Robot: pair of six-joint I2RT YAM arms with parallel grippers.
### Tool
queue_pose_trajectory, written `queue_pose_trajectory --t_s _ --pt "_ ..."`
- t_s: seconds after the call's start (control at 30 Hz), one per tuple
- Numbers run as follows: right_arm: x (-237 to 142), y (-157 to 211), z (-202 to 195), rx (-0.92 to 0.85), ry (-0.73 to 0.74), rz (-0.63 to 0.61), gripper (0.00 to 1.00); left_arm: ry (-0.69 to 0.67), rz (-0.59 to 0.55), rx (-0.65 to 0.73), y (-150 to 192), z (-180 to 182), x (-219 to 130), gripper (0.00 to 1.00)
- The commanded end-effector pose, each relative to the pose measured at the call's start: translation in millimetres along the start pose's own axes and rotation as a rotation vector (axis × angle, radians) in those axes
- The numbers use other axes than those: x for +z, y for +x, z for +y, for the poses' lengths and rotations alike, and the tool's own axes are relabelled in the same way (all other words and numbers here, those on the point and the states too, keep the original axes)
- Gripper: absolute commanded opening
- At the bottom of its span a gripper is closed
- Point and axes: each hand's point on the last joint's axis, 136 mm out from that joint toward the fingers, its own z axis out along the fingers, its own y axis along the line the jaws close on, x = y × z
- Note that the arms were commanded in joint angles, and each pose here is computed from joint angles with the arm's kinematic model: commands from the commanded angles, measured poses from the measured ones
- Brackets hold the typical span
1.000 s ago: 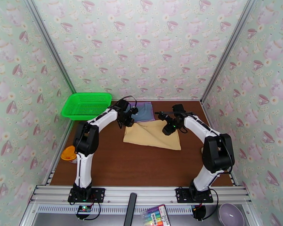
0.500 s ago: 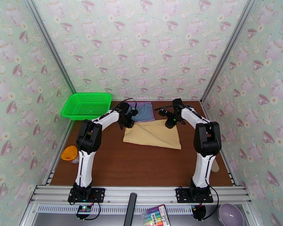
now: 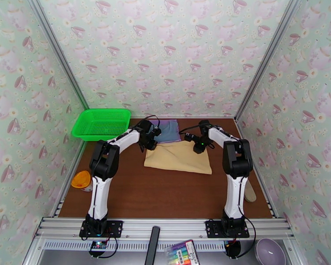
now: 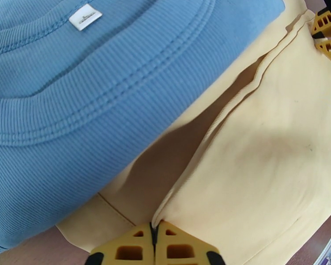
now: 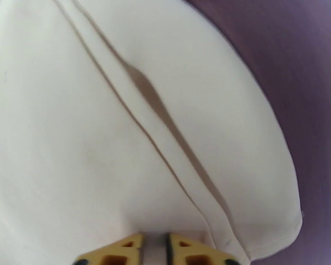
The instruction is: Fold and stack the mixed laundry pile
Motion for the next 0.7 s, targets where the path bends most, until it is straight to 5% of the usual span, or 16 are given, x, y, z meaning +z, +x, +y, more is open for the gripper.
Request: queue_pose_trajectory --t_s 0.0,0.3,0.67 --pt "-1 3 -3 0.017 0.016 0.022 0.04 -0.004 0.038 -0.012 7 0 10 0.0" --pt "-57 -21 -32 0.053 0.18 -0.074 0.0 -0.034 0.063 -0.002 13 2 10 0.0" --pt "-41 1 -5 0.172 0.094 -0.013 0.0 -0.043 0.08 -0.013 19 3 11 0.0"
